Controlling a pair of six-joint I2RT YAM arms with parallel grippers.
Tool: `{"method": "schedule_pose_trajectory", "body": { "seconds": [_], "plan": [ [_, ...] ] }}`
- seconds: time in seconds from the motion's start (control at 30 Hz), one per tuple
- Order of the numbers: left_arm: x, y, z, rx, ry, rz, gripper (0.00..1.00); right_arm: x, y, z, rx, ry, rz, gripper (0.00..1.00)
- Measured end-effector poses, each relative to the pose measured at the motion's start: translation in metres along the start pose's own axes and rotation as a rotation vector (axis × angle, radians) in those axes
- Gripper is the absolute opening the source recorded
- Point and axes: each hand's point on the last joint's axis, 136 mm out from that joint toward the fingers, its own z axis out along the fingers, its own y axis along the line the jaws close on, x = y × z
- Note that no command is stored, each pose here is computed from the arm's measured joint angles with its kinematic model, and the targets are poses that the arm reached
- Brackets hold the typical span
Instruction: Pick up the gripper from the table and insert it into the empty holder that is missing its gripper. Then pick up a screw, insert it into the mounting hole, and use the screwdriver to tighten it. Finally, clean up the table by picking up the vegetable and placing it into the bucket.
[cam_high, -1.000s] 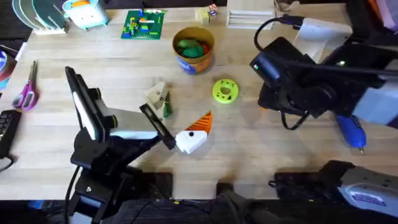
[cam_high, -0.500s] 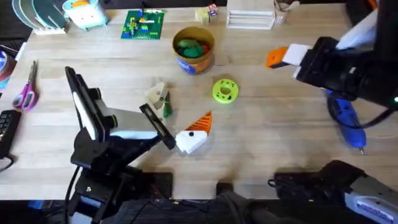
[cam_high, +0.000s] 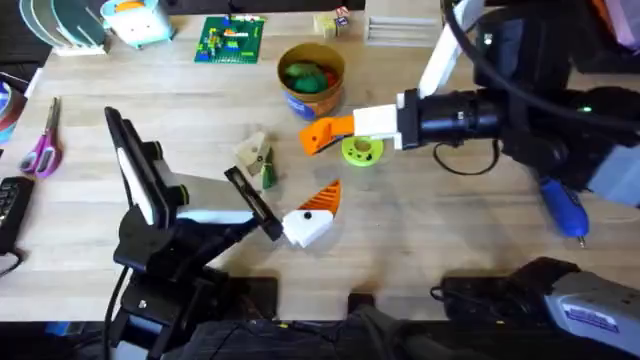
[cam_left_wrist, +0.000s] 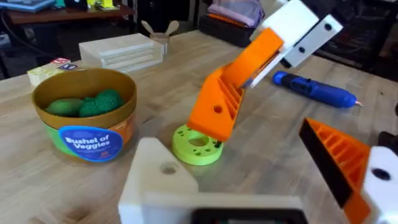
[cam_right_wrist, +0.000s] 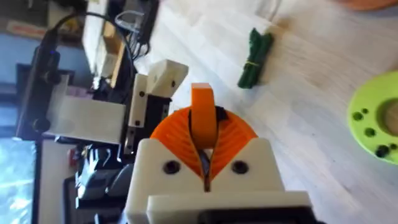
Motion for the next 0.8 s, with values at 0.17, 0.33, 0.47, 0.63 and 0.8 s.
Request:
{"method": "schedule_pose_trajectory", "body": {
  "seconds": [0.17, 0.33, 0.47, 0.63, 0.8],
  "plan": [
    [0.0, 0.0, 0.0, 0.0, 0.0, 0.0, 0.993, 0.008, 0.005, 0.024, -0.175, 0.112, 0.044, 0.01],
    [0.0, 0.0, 0.0, 0.0, 0.0, 0.0, 0.993, 0.011, 0.006, 0.034, -0.26, 0.166, 0.101, 0.01],
    [0.0, 0.0, 0.0, 0.0, 0.0, 0.0, 0.993, 0.01, 0.009, 0.037, -0.296, 0.185, 0.144, 0.01],
    [0.0, 0.0, 0.0, 0.0, 0.0, 0.0, 0.993, 0.01, 0.01, 0.041, -0.332, 0.209, 0.191, 0.01],
    [0.0, 0.0, 0.0, 0.0, 0.0, 0.0, 0.993, 0.016, 0.005, 0.048, -0.335, 0.247, 0.249, 0.01]
  ]
}}
